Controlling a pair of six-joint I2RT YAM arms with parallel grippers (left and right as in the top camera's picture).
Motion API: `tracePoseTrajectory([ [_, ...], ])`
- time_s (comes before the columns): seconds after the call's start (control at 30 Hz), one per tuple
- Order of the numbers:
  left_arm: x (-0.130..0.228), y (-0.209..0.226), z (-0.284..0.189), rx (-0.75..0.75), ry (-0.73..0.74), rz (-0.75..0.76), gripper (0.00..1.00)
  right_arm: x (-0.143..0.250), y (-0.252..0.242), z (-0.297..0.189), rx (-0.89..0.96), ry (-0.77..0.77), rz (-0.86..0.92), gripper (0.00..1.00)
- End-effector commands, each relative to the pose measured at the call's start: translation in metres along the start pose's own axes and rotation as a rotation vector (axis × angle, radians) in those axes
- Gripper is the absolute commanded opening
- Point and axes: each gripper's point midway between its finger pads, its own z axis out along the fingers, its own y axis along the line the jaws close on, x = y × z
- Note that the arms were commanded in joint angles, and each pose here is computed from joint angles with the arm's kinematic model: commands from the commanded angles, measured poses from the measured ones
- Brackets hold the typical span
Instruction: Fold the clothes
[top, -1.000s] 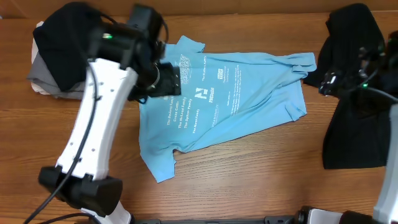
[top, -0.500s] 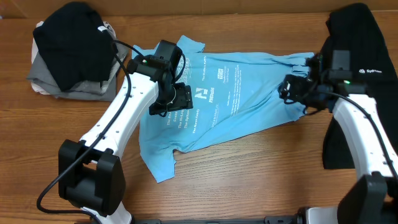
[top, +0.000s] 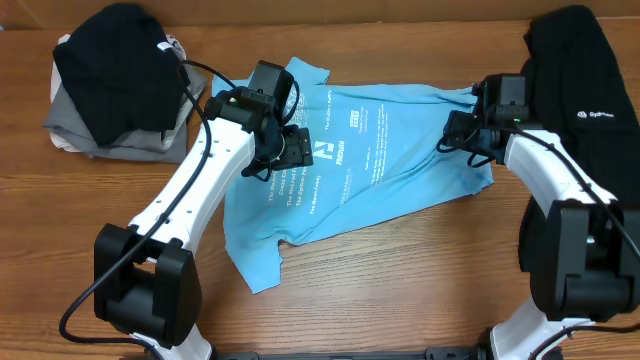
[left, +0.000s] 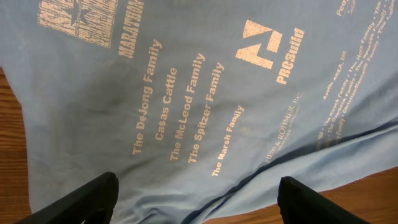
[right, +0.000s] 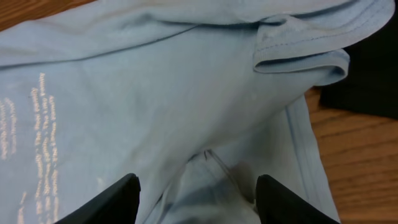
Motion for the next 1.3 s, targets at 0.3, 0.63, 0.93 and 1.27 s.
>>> tracePoseTrajectory([
  [0.3,-0.002,0.009,0.003,-0.049,-0.019,-0.013,0.85,0.024,-0.016,0.031,0.064,0.077,0.000,0.49],
  [0.63,-0.005,0.007,0.003,-0.042,-0.032,-0.012,0.85,0.016,-0.011,0.035,0.039,0.043,-0.002,0.49],
  [0.93,-0.007,0.006,0.003,-0.038,-0.039,-0.012,0.85,0.032,0.003,0.055,-0.040,0.098,-0.004,0.45],
  [1.27,-0.006,0.007,0.006,-0.043,-0.030,-0.013,0.85,0.027,0.005,0.057,-0.047,0.087,-0.005,0.29],
])
